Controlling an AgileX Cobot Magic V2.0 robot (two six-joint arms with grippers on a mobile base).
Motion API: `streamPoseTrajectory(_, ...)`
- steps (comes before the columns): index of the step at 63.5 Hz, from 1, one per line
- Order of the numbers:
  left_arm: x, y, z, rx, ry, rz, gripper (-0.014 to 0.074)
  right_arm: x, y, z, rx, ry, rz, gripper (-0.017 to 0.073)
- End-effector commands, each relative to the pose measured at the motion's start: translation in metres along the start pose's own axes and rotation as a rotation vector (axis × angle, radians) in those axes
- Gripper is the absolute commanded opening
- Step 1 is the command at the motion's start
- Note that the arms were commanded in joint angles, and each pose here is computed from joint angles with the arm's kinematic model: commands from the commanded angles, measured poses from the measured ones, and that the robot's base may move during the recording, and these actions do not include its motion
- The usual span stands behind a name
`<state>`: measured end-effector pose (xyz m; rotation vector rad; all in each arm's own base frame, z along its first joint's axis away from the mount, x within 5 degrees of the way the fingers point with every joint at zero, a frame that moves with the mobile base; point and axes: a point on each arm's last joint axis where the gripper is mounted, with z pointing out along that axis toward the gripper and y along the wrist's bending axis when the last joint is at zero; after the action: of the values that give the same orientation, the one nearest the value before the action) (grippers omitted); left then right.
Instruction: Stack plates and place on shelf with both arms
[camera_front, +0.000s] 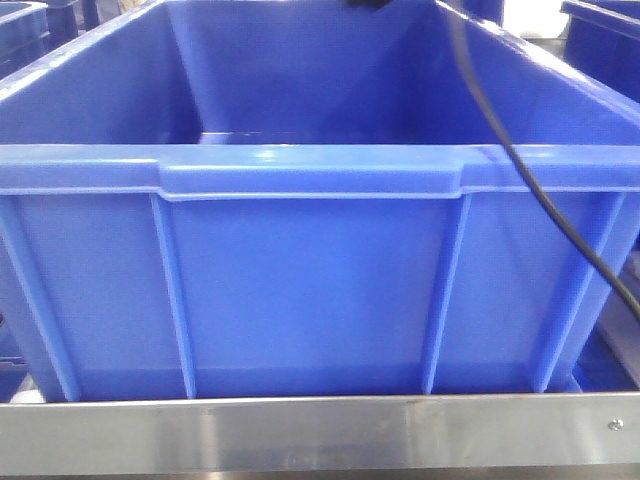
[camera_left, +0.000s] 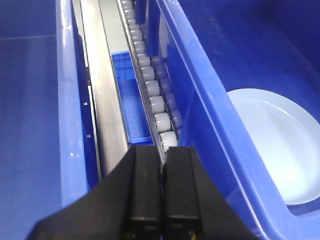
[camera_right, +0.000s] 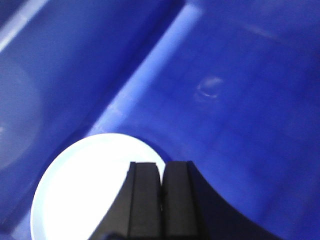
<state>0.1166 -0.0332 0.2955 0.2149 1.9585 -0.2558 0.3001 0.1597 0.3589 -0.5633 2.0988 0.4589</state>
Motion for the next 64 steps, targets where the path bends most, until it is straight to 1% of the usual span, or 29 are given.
streamPoseTrajectory(1,-0.017,0.0,-0.003,-0.008,-0.112,-0.017,0.0084,-0.005,0.002,-0.04,0.037,-0.175,0.001,0.005)
streamPoseTrajectory(10,-0.017,0.0,-0.003,-0.008,-0.112,-0.017,0.0084,0.032,0.005,-0.073,0.069,-0.233,0.007,0.005)
streamPoseTrajectory(26,-0.017,0.0,-0.003,-0.008,-0.112,-0.017,0.0084,0.098,0.011,-0.144,0.122,-0.461,0.001,0.005)
streamPoseTrajectory(33,-0.017,0.0,-0.003,-0.008,-0.112,-0.017,0.0084,0.123,0.015,-0.172,0.128,-0.567,-0.007,0.005)
streamPoseTrajectory(43,-0.017,0.0,-0.003,-0.008,-0.112,-0.017,0.0084,0.159,0.02,-0.196,0.121,-0.655,-0.018,0.005)
streamPoseTrajectory(53,-0.017,0.0,-0.003,-0.008,-0.112,-0.017,0.0084,0.179,0.022,-0.21,0.115,-0.731,-0.026,0.005)
streamPoseTrajectory(64,-0.017,0.0,-0.003,-0.008,-0.112,-0.017,0.0084,0.183,0.023,-0.214,0.113,-0.749,-0.029,0.005)
